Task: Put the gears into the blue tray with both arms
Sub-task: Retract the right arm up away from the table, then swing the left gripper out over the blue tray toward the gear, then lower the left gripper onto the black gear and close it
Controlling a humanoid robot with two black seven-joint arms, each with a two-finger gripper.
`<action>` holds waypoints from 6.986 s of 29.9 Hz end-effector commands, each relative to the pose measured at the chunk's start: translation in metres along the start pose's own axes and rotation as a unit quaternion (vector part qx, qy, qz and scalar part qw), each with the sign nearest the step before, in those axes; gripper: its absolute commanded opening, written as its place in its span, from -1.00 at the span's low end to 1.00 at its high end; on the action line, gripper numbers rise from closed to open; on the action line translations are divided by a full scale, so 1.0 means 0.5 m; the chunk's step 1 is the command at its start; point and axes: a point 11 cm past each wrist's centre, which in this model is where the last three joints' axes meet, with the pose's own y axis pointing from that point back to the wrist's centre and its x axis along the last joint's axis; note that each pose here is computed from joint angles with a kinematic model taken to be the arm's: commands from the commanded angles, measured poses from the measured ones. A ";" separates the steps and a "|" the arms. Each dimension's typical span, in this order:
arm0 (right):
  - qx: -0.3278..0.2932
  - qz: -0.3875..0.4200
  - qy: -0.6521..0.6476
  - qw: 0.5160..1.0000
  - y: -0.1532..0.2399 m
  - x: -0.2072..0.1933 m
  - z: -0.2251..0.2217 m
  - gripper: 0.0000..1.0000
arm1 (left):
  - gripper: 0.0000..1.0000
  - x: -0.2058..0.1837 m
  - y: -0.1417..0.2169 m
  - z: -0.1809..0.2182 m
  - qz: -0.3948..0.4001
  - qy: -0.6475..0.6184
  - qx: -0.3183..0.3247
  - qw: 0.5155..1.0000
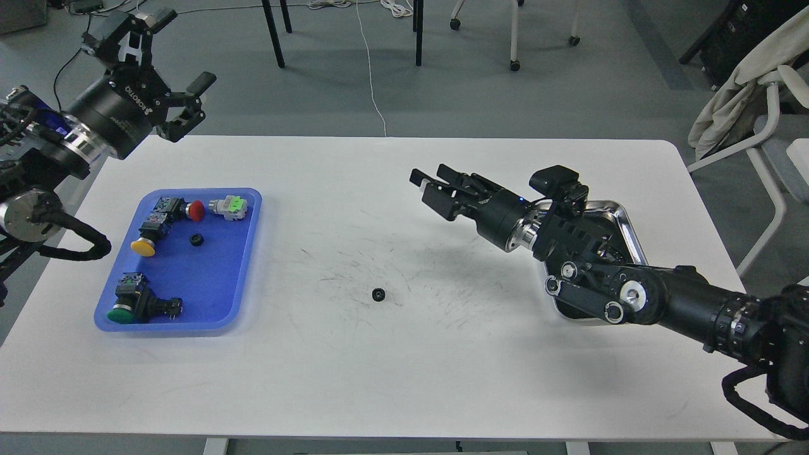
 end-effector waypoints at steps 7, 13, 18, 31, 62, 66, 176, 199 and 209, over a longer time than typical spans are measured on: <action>-0.093 0.124 -0.157 0.975 0.052 0.211 0.096 0.75 | 0.98 -0.037 -0.034 -0.044 -0.009 0.038 -0.011 0.999; -0.120 0.173 -0.238 0.948 0.094 0.294 0.135 0.81 | 0.97 -0.038 -0.040 -0.096 -0.015 0.003 0.025 1.000; -0.131 0.210 -0.287 0.925 0.125 0.347 0.156 0.86 | 0.94 -0.048 -0.053 -0.143 -0.011 -0.044 0.055 0.997; -0.152 0.223 -0.367 0.890 0.212 0.414 0.205 0.89 | 0.97 -0.070 -0.049 -0.177 -0.028 -0.062 0.088 0.994; -0.211 0.235 -0.446 0.837 0.297 0.413 0.268 0.93 | 0.97 -0.319 -0.053 -0.291 -0.323 -0.419 0.159 0.833; -0.220 0.235 -0.452 0.832 0.307 0.392 0.279 0.93 | 0.97 -0.326 -0.053 -0.312 -0.354 -0.464 0.169 0.794; -0.277 0.233 -0.479 0.800 0.374 0.274 0.348 0.93 | 0.35 -0.303 0.042 -0.469 -0.510 -0.723 0.070 0.461; -0.280 0.231 -0.480 0.799 0.377 0.266 0.350 0.93 | -0.21 -0.296 0.052 -0.490 -0.501 -0.727 0.070 0.464; -0.280 0.230 -0.478 0.800 0.377 0.266 0.350 0.93 | -0.40 -0.292 0.053 -0.493 -0.498 -0.728 0.072 0.465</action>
